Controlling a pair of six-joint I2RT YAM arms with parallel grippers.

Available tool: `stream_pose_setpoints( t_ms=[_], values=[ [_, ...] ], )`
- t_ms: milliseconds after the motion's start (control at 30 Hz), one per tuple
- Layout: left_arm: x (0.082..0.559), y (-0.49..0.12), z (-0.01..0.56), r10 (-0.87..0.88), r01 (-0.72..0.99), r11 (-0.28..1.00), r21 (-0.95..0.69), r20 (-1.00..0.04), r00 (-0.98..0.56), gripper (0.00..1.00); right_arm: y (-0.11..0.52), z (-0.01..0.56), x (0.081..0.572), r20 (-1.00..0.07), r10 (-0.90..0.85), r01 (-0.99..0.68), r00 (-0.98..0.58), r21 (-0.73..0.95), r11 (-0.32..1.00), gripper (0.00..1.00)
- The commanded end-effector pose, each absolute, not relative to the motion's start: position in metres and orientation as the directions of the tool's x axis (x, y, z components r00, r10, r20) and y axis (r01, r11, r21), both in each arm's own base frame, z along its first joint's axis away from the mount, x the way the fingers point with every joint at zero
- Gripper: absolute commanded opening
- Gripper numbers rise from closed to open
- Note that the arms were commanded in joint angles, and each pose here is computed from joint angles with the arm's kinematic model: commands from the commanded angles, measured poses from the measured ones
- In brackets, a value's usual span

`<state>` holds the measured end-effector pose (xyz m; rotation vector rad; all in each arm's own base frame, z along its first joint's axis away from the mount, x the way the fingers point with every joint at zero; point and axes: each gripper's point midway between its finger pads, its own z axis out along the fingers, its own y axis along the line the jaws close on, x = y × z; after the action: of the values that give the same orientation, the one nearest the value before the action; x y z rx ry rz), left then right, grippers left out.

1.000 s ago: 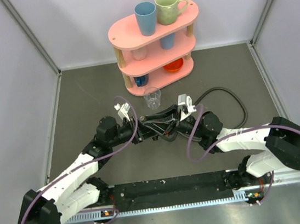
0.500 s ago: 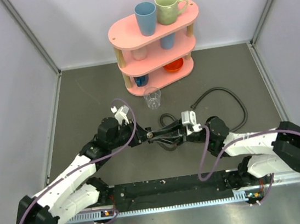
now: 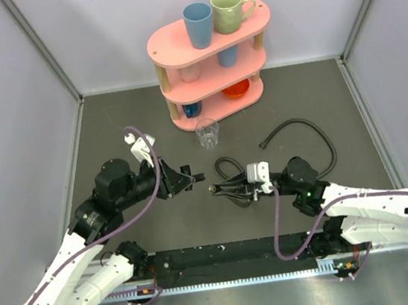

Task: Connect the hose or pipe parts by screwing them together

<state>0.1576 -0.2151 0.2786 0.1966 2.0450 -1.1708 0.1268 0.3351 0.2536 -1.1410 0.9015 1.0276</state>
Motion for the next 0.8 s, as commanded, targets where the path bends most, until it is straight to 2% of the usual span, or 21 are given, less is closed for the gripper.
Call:
stream_pose_setpoints(
  t_ms=[0, 300, 433, 767],
  values=[
    [0.141, -0.212, 0.311, -0.175, 0.575, 0.522, -0.63, -0.739, -0.651, 0.0, 0.334, 0.265, 0.142, -0.928, 0.111, -0.929, 0.356, -0.338, 0.154, 0.0],
    [0.136, -0.221, 0.303, -0.079, 0.581, 0.511, -0.633, -0.708, -0.702, 0.0, 0.345, 0.269, 0.155, -0.898, 0.004, -0.884, 0.44, -0.433, 0.178, 0.0],
    [0.139, -0.221, 0.304, -0.084, 0.558, 0.523, -0.644, -0.691, -0.718, 0.0, 0.349, 0.273, 0.156, -0.859, -0.037, -0.839, 0.51, -0.507, 0.198, 0.0],
    [0.144, -0.223, 0.304, -0.101, 0.516, 0.545, -0.662, -0.662, -0.743, 0.0, 0.355, 0.274, 0.15, -0.829, -0.055, -0.809, 0.557, -0.556, 0.188, 0.0]
  ],
)
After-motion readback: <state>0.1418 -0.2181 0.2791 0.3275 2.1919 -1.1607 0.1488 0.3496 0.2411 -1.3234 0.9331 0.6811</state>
